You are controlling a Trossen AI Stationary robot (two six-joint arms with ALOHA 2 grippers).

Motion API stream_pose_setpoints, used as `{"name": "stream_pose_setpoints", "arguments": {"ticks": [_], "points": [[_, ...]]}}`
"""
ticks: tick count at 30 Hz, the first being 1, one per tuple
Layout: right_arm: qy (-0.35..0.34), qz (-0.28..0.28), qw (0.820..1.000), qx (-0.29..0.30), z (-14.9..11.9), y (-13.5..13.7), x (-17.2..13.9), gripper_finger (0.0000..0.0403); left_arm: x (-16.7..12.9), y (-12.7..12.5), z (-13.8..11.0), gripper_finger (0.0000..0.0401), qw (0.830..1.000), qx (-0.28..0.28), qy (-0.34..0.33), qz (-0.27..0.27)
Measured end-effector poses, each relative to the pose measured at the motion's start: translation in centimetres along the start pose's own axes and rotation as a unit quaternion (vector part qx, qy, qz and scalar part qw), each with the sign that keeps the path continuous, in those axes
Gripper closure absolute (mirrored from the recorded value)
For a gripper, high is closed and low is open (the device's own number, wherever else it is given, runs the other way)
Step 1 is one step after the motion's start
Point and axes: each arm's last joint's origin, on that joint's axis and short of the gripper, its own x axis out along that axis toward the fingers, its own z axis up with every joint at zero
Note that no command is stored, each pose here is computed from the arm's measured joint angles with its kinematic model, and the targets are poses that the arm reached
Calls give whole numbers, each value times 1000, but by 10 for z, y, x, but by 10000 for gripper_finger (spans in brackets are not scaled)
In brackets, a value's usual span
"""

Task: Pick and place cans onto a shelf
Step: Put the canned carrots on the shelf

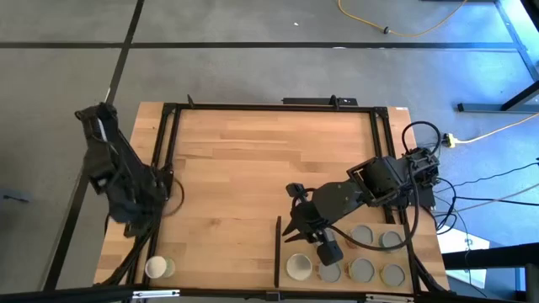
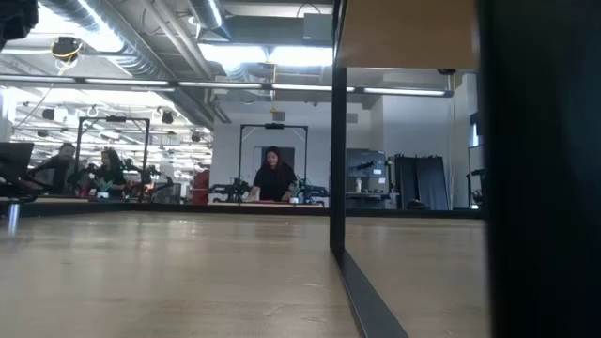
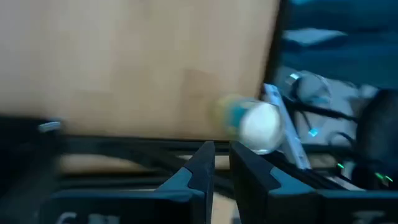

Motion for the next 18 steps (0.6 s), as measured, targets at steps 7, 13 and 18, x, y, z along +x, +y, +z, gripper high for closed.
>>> {"name": "stream_pose_setpoints", "arguments": {"ticks": [7,13,18], "points": [[-2,-17,1000,1,0,-3,0,336,56,-18,-15,358,997,64,17,-29],[-2,-24,999,-23,0,-4,0,336,92,-27,-28,358,995,97,34,17],[-1,-25,999,-24,0,-4,1,336,107,-37,-32,358,995,96,35,14]]}}
